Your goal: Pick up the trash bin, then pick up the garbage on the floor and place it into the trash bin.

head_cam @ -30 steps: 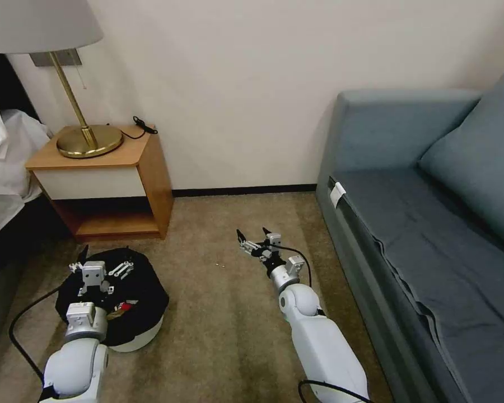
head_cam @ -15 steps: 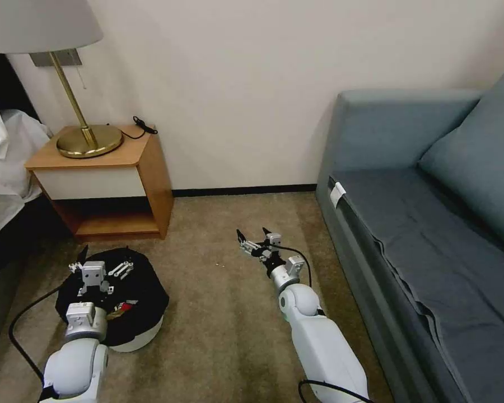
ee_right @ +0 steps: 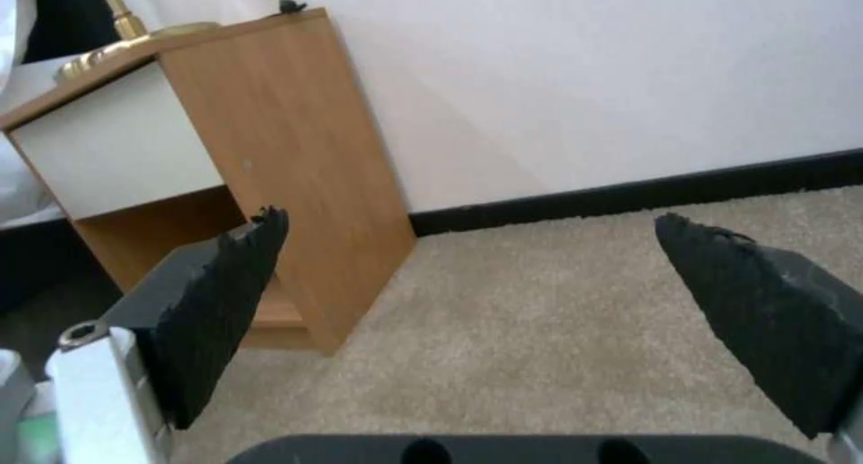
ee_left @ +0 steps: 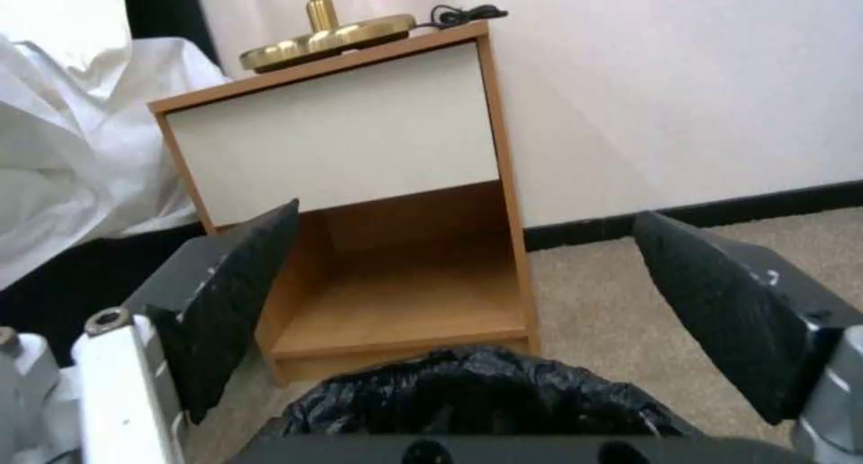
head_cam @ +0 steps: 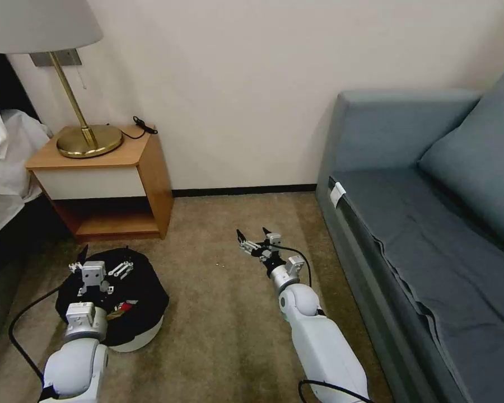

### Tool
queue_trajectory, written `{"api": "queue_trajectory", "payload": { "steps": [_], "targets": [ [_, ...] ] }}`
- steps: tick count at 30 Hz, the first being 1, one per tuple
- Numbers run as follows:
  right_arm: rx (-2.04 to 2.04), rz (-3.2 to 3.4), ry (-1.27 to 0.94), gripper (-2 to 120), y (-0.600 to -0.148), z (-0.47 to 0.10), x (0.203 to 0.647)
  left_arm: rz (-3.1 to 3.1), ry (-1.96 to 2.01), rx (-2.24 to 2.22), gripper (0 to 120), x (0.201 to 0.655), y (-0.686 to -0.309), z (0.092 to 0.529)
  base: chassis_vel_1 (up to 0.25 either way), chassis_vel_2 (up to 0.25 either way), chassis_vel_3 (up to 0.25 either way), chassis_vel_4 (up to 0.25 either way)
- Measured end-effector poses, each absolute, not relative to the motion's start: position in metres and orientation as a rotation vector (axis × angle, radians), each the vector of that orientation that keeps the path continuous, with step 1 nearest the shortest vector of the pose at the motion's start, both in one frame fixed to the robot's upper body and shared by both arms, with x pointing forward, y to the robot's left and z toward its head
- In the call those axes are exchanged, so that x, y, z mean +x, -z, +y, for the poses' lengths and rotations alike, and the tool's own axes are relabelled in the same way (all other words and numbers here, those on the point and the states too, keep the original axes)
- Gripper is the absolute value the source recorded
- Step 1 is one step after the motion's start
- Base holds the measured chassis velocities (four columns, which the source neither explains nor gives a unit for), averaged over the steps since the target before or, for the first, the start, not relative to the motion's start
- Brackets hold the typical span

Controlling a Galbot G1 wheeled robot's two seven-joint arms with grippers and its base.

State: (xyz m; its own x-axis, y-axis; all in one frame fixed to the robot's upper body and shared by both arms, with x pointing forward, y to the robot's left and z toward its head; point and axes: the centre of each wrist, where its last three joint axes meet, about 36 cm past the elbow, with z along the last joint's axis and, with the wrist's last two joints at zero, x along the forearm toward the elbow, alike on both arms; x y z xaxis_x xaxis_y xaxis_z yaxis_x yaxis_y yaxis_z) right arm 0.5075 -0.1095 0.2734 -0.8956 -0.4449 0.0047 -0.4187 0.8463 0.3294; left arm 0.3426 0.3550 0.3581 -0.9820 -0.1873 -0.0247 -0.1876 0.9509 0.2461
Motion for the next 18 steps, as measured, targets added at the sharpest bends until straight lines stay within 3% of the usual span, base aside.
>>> {"api": "queue_trajectory", "payload": {
  "steps": [18],
  "targets": [
    [0.689,-2.941,0.497,100,-0.2734,-0.1094,0.5075,3.102,-0.392,-0.298,100,0.3426,-0.3582,0.355,0.0,0.0,0.0,0.0]
  ]
}}
